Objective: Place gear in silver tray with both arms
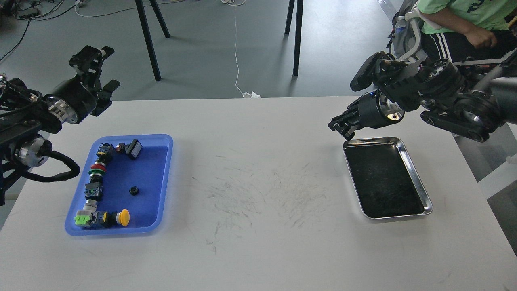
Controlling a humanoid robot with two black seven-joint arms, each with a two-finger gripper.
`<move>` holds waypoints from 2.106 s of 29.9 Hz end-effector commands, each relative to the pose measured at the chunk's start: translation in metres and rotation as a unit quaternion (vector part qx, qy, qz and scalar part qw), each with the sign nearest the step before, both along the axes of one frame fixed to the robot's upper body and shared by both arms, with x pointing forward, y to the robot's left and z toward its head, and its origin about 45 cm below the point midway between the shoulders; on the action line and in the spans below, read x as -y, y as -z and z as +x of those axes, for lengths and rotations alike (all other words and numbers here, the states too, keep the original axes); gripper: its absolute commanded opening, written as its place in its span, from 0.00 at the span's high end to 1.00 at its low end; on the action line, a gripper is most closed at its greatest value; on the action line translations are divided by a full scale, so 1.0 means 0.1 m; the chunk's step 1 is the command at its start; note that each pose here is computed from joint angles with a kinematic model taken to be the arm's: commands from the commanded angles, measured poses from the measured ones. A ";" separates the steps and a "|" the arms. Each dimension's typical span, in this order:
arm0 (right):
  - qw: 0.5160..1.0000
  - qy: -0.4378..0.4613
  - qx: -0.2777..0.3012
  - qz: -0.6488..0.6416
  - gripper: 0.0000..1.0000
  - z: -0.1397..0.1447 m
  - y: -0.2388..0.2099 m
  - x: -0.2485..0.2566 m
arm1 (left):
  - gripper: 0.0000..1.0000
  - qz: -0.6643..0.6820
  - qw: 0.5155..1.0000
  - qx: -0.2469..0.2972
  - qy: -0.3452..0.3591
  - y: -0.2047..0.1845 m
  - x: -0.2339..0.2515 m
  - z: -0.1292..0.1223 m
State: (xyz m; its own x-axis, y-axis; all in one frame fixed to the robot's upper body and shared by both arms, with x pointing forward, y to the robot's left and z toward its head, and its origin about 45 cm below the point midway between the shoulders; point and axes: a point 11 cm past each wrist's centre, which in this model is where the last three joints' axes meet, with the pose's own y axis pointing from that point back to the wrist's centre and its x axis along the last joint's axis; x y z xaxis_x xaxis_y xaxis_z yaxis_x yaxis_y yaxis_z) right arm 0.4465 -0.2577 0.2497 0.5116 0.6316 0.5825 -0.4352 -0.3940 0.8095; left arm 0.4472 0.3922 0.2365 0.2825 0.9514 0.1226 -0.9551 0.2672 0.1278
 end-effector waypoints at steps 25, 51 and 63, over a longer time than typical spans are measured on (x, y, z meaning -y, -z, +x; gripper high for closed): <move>0.889 0.333 -0.085 0.304 0.98 -0.30 0.18 1.06 | 0.02 -0.001 1.000 -0.003 0.002 0.03 0.03 0.00; 0.826 0.397 -0.140 0.375 0.95 -0.66 0.82 1.09 | 0.02 0.001 1.000 -0.009 -0.001 0.10 0.00 -0.03; 0.820 0.419 -0.154 0.357 0.91 -0.83 1.09 1.19 | 0.02 0.000 1.000 -0.009 -0.001 0.09 0.01 -0.03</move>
